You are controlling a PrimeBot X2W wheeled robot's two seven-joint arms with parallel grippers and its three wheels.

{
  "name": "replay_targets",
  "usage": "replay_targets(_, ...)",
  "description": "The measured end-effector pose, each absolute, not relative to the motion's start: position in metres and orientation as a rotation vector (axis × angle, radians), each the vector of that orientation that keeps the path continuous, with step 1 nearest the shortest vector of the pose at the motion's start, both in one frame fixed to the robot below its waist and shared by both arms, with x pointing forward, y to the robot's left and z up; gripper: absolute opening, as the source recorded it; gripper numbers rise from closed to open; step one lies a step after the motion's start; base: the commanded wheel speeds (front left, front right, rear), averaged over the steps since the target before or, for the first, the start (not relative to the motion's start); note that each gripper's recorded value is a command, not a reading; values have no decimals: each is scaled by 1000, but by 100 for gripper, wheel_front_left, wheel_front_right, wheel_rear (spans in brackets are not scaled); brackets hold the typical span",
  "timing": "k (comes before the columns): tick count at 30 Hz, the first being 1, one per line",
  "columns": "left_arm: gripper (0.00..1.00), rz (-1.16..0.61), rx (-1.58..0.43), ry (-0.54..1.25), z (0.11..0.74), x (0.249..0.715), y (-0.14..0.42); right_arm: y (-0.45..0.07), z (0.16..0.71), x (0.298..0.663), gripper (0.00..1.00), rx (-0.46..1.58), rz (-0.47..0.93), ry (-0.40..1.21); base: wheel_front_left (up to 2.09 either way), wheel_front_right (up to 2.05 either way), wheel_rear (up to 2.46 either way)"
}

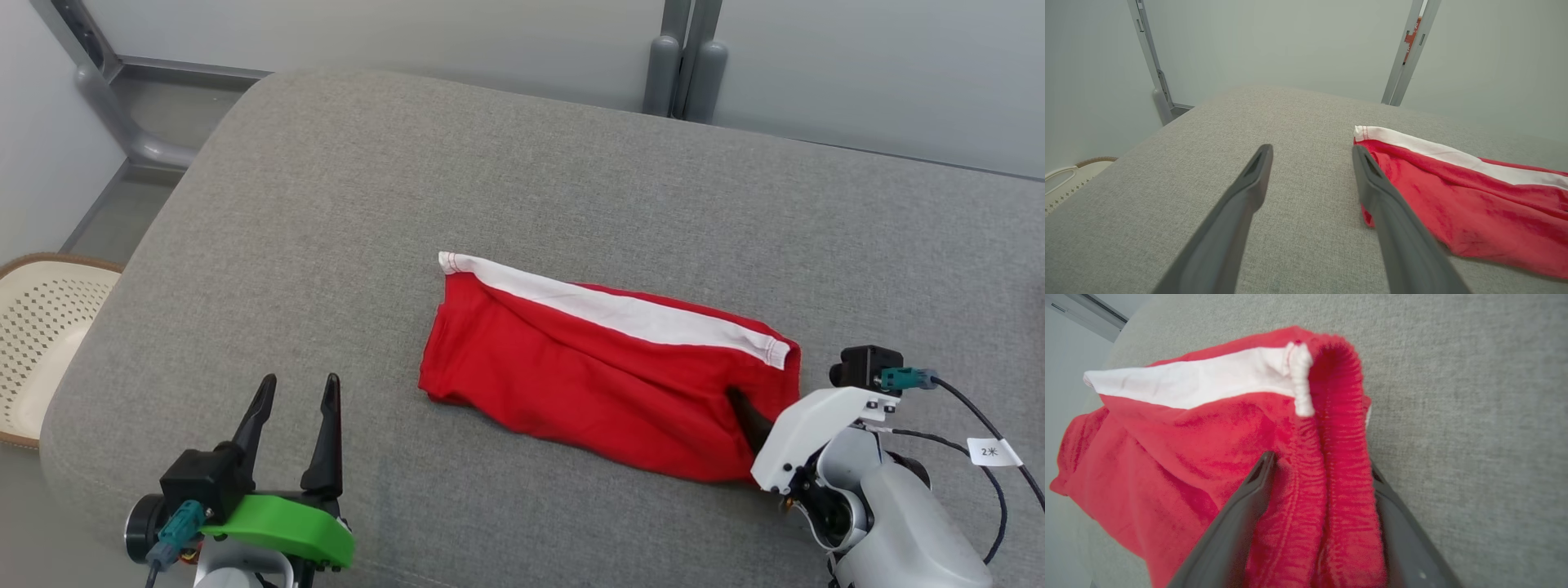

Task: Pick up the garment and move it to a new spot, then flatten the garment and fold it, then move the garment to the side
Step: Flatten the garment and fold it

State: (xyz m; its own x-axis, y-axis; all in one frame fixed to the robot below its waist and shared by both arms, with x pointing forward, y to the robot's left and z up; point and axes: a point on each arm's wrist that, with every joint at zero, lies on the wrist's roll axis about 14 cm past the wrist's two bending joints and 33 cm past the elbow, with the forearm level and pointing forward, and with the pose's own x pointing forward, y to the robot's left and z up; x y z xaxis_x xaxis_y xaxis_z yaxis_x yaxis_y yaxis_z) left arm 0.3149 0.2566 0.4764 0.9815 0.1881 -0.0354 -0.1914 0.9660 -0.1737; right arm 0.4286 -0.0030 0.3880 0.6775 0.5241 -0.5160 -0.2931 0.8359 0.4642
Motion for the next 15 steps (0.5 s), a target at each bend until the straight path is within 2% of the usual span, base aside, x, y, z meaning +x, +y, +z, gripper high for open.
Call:
replay_targets(1,100,195,-178,20,476,314,257,1,389,428,40,371,479,688,0,0,0)
replay_targets(2,100,194,-179,22,475,314,257,4,390,427,0,382,485,691,0,0,0)
replay_targets(10,100,169,-185,23,474,319,250,11,406,428,0,418,518,666,0,0,0)
replay_targets(15,100,120,-197,20,475,331,235,-34,425,443,0,384,476,623,0,0,0)
